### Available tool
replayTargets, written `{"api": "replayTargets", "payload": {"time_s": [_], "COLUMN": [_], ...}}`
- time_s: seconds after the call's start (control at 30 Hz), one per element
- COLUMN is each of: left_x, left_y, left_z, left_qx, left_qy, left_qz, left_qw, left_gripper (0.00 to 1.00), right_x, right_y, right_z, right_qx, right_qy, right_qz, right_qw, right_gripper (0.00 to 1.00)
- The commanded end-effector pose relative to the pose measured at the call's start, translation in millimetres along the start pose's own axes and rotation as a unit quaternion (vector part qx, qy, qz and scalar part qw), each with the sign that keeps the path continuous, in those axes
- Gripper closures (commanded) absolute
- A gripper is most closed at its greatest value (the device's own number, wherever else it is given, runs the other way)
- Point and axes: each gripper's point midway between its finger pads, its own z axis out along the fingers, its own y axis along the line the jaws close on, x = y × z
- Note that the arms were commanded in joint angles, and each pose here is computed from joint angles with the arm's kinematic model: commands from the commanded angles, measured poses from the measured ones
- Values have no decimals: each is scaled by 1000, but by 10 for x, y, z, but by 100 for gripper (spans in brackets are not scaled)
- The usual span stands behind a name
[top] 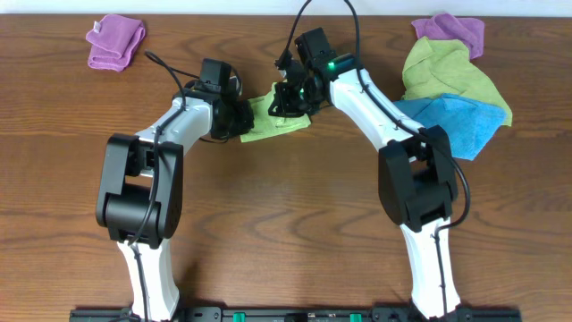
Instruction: Fold the cloth
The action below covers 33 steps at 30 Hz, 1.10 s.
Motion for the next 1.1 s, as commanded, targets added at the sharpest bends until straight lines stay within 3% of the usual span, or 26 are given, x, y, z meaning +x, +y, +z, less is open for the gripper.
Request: {"api": "replayTargets", "payload": {"time_s": [0.0,0.3,0.5,0.67,0.87,1.07], "left_x": [170,-68,-297,-412,-360,-270], "left_y": [54,-168,-327,-257,-253,-254], "left_z": [162,-197,-758,-1419,-2009,-2185], "left_qx": [1,50,55,10,2,1], "left_qy": [30,-3,-67,-135,-176,-178], "left_qz": [-17,-12,3,1,0,-4], "left_qw": [999,999,996,991,984,984], "left_gripper": [94,94,94,94,94,94], "right_x": [-59,-59,-83,-156,-177,-143], "right_y": [238,237,219,235,298,334], "right_z": [-152,-152,-151,-141,-90,4], "right_qx": [-16,-15,-9,-5,-8,-7], "right_qy": [-13,-13,-18,-34,-40,-36], "right_qz": [-34,-42,-44,-55,-66,-73], "right_qw": [999,999,999,998,997,997], "right_gripper": [99,99,99,99,99,99]}}
